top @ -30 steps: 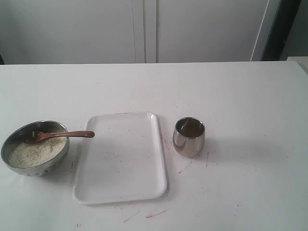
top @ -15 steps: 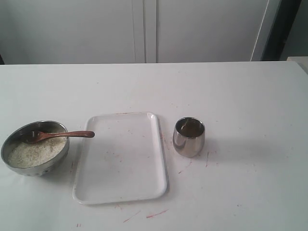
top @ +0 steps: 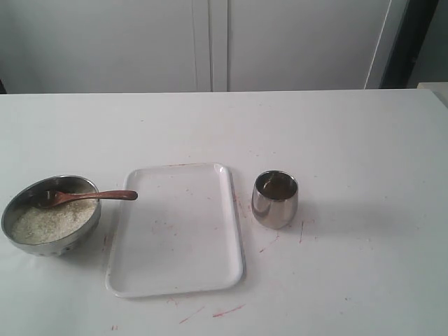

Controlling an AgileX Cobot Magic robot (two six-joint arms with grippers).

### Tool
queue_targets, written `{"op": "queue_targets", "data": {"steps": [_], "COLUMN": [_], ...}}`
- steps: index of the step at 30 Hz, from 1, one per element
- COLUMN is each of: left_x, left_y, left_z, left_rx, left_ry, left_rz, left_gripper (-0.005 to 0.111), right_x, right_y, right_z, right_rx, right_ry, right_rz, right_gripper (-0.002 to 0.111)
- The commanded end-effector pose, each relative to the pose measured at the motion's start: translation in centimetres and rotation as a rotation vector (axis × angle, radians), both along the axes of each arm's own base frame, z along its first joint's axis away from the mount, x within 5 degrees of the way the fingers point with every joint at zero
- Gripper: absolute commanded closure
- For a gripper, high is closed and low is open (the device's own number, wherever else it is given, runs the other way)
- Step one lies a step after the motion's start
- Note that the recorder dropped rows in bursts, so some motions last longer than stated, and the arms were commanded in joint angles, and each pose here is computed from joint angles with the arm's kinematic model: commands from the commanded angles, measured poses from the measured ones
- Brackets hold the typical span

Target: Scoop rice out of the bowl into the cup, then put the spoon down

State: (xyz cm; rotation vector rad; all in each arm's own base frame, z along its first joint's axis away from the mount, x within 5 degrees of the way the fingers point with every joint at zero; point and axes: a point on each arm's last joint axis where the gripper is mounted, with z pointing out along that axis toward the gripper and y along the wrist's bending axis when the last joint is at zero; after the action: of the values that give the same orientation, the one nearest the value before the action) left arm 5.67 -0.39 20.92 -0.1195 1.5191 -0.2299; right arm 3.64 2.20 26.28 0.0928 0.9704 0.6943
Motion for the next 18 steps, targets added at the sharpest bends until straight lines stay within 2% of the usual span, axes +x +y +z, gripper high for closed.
{"op": "queue_targets", "data": {"steps": [1, 5, 9, 14, 18], "left_x": [-0.1, -0.1, -0.1, -0.1, -0.1], "left_y": [0.0, 0.0, 0.0, 0.0, 0.0], "left_z": [0.2, 0.2, 0.2, 0.2, 0.2], "left_rx": [-0.012, -0.012, -0.012, -0.012, -0.012], "left_ry": [-0.012, -0.012, -0.012, -0.012, -0.012], "left_rz": [-0.002, -0.002, -0.002, -0.002, -0.002], "left_gripper": [0.092, 0.092, 0.092, 0.092, 0.092], "right_x": [-1.4, -2.6, -1.8, 1.0, 2.7], "right_y": [1.2, 1.5, 2.3, 2.7, 3.6], "right_z": [3.4, 7.6, 10.7, 12.1, 12.5], "right_rx": [-0.165, -0.237, -0.314, -0.372, -0.455], "right_ry": [-0.064, -0.056, 0.034, 0.251, 0.320], "right_rz": [0.037, 0.035, 0.111, 0.182, 0.310], "right_gripper": [0.108, 0.108, 0.108, 0.108, 0.108]}}
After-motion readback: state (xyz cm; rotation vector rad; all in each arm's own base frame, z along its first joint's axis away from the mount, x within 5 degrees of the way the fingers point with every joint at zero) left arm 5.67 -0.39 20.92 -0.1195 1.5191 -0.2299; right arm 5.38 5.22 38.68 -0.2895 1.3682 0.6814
